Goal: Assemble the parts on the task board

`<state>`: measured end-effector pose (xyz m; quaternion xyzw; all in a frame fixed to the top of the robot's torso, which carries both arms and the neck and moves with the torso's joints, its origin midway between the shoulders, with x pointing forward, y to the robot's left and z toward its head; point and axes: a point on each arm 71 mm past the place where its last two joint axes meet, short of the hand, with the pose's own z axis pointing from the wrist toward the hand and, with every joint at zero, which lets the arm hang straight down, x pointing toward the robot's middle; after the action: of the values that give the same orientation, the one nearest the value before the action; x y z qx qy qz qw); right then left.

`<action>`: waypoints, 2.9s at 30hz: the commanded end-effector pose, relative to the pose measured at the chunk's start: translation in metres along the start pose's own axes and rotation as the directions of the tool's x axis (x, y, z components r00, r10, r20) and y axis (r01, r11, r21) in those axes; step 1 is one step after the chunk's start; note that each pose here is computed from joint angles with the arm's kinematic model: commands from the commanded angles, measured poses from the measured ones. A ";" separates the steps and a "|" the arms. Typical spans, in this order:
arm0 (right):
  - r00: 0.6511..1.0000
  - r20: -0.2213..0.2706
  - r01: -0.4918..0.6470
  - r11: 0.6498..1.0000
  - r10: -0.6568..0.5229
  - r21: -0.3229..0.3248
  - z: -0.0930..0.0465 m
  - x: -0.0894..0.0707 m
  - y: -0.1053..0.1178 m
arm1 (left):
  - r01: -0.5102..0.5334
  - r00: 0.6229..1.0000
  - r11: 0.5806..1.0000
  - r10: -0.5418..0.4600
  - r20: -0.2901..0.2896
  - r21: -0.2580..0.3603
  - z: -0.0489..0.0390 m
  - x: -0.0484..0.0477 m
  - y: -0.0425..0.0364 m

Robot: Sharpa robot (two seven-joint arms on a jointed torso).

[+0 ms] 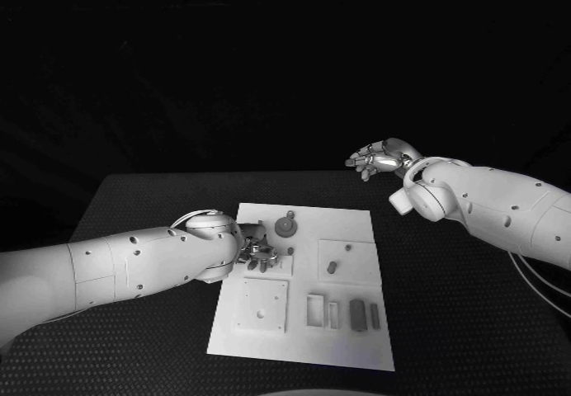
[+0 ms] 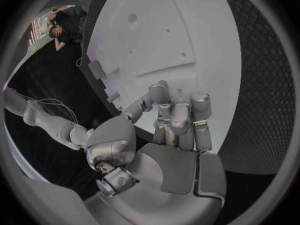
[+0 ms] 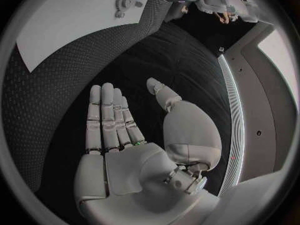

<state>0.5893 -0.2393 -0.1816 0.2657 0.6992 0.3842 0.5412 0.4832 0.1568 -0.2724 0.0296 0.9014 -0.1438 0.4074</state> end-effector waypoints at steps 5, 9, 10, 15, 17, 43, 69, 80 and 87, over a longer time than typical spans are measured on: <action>1.000 -0.015 0.000 1.000 0.000 -0.008 0.000 0.001 0.001 | -0.017 0.999 0.999 0.015 -0.045 -0.043 0.0023 0.0089 0.0076; 1.000 -0.015 0.000 1.000 0.000 -0.007 0.000 0.001 0.000 | -0.016 0.999 0.999 0.014 -0.043 -0.049 0.0023 0.0085 0.0092; 1.000 -0.015 0.000 1.000 0.000 -0.006 0.000 0.001 0.000 | -0.016 0.999 0.999 0.014 -0.043 -0.049 0.0024 0.0084 0.0094; 1.000 -0.015 0.000 1.000 0.000 -0.006 0.000 0.000 0.000 | -0.012 0.999 0.998 0.010 -0.036 -0.056 0.0026 0.0074 0.0117; 1.000 -0.014 0.000 1.000 0.000 -0.006 -0.001 0.000 0.000 | -0.011 0.999 0.998 0.009 -0.034 -0.058 0.0025 0.0070 0.0126; 1.000 -0.014 -0.001 1.000 0.001 -0.003 -0.001 -0.001 -0.001 | 0.144 0.989 0.989 -0.144 -0.019 -0.035 -0.0027 -0.0027 0.0192; 1.000 -0.006 -0.001 1.000 0.001 0.004 -0.002 -0.005 -0.005 | 0.290 0.957 0.957 -0.289 0.018 -0.010 -0.0073 -0.0361 0.0280; 1.000 -0.001 0.001 1.000 -0.001 0.007 -0.002 -0.007 -0.006 | 0.242 0.965 0.970 -0.238 0.109 -0.018 -0.0075 -0.0850 0.0340; 1.000 -0.002 0.001 1.000 -0.001 0.006 -0.002 -0.006 -0.006 | 0.168 0.972 0.984 -0.157 0.175 -0.053 0.0035 -0.0991 0.0354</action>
<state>0.5895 -0.2496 -0.1825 0.2710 0.6987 0.3775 0.5439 0.5543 0.1982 -0.2123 -0.0997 0.8727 -0.1558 0.4518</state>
